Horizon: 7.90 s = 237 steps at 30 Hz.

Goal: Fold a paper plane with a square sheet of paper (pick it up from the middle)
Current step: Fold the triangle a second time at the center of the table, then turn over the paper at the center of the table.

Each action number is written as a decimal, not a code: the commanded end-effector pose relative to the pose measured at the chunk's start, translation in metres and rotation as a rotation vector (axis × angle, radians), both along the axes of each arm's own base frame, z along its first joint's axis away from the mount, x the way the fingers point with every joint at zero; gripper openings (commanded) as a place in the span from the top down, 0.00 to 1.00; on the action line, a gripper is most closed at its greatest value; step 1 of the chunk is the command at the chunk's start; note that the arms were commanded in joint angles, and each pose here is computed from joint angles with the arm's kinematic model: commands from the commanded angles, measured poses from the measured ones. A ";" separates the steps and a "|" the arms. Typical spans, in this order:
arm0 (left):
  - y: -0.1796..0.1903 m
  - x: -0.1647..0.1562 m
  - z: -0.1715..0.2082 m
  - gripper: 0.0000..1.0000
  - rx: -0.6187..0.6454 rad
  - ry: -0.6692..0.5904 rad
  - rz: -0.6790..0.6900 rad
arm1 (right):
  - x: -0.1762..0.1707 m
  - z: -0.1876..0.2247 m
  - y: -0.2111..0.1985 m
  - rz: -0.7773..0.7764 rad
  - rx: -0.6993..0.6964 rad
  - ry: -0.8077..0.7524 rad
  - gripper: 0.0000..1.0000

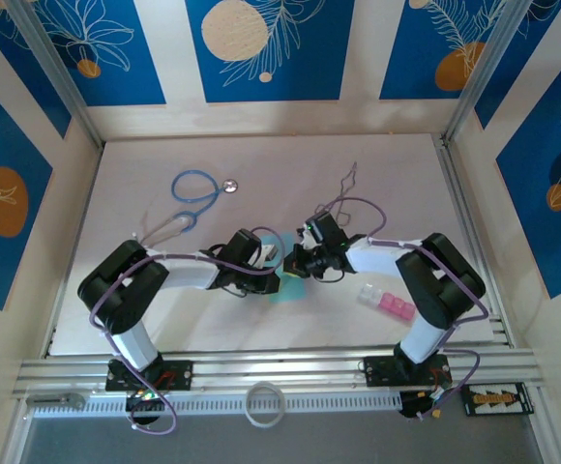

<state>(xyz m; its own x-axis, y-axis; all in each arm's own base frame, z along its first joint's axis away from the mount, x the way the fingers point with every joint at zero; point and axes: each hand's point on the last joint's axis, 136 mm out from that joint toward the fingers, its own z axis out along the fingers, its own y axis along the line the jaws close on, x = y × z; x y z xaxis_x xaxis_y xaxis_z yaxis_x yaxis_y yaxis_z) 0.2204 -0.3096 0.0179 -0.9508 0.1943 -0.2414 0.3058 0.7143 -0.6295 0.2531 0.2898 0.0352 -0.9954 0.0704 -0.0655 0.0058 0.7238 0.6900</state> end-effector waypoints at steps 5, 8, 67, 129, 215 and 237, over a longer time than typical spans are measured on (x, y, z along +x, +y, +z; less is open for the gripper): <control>0.029 -0.022 -0.035 1.00 0.145 0.094 -0.002 | -0.004 -0.045 -0.021 -0.061 -0.058 0.090 1.00; 0.033 -0.027 -0.040 1.00 0.154 0.110 -0.005 | 0.007 -0.045 -0.032 -0.108 -0.052 0.082 1.00; -0.031 0.024 0.009 0.87 -0.060 0.027 -0.004 | 0.007 -0.053 -0.052 -0.164 -0.132 0.090 1.00; 0.020 0.045 0.010 0.93 0.085 -0.029 -0.073 | -0.056 -0.005 -0.048 -0.163 -0.186 0.218 0.67; 0.026 0.042 0.009 0.99 0.090 -0.049 -0.051 | 0.025 -0.017 -0.029 -0.178 0.076 0.020 0.83; 0.058 0.077 0.108 0.72 0.056 -0.419 0.186 | 0.032 0.046 -0.079 -0.136 -0.193 -0.217 0.97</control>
